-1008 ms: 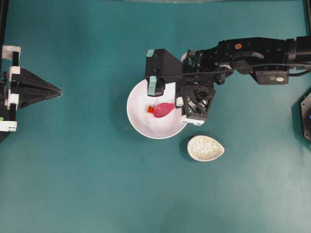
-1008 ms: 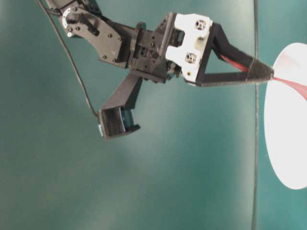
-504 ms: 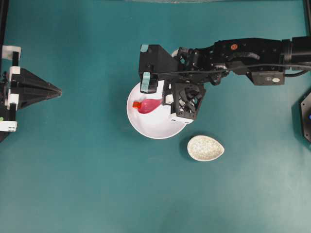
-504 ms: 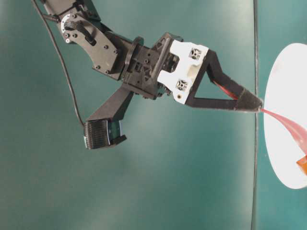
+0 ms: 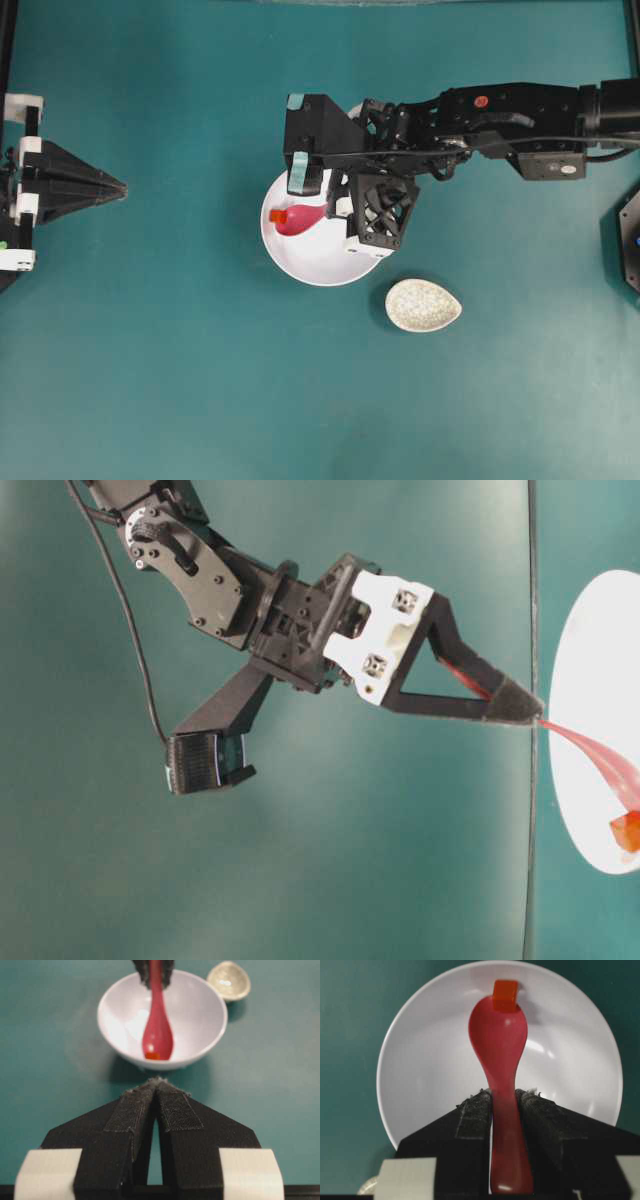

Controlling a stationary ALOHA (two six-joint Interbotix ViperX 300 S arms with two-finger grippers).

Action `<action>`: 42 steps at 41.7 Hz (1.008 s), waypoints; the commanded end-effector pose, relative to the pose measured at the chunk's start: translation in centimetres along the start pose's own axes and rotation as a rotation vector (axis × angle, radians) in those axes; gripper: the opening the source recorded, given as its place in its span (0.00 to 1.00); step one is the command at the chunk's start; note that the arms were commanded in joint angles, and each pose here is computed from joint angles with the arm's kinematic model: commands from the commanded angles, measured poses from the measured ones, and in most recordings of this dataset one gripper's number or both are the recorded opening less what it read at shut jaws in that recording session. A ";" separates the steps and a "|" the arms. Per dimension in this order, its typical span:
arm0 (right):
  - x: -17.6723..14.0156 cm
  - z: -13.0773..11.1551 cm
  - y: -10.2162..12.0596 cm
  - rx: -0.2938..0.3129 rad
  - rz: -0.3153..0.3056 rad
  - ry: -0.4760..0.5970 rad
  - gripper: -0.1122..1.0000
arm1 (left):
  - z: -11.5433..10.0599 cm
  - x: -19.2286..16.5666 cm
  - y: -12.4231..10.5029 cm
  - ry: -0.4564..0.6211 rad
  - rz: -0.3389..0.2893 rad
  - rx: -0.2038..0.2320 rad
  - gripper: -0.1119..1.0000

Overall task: Grip the spoon and scoop the red block from the bowl with right arm.
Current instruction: 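Lower the spoon into the bowl and slide it under the red cube, then lift the spoon with the red cube on it above the bowl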

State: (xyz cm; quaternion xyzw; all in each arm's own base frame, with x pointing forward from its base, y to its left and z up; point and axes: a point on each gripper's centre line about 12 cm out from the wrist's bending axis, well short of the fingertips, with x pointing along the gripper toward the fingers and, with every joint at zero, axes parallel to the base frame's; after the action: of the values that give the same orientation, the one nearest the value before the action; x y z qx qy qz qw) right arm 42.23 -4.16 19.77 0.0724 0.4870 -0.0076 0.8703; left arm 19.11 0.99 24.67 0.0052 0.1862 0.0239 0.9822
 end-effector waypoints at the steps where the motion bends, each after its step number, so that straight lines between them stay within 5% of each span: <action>1: -1.1 1.4 0.2 -0.005 -0.001 -0.061 0.32 | 0.5 0.0 0.1 -0.014 0.003 -0.001 0.10; 42: -2.9 0.9 0.5 -0.007 -0.002 -0.109 0.32 | 0.4 0.0 0.1 -0.011 0.004 -0.001 0.10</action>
State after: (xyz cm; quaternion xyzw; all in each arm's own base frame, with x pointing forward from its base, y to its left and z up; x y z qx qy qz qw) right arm 41.64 -4.14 20.91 0.0703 0.4673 -0.0105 0.8813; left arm 19.10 1.02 24.65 0.0042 0.1870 0.0248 0.9820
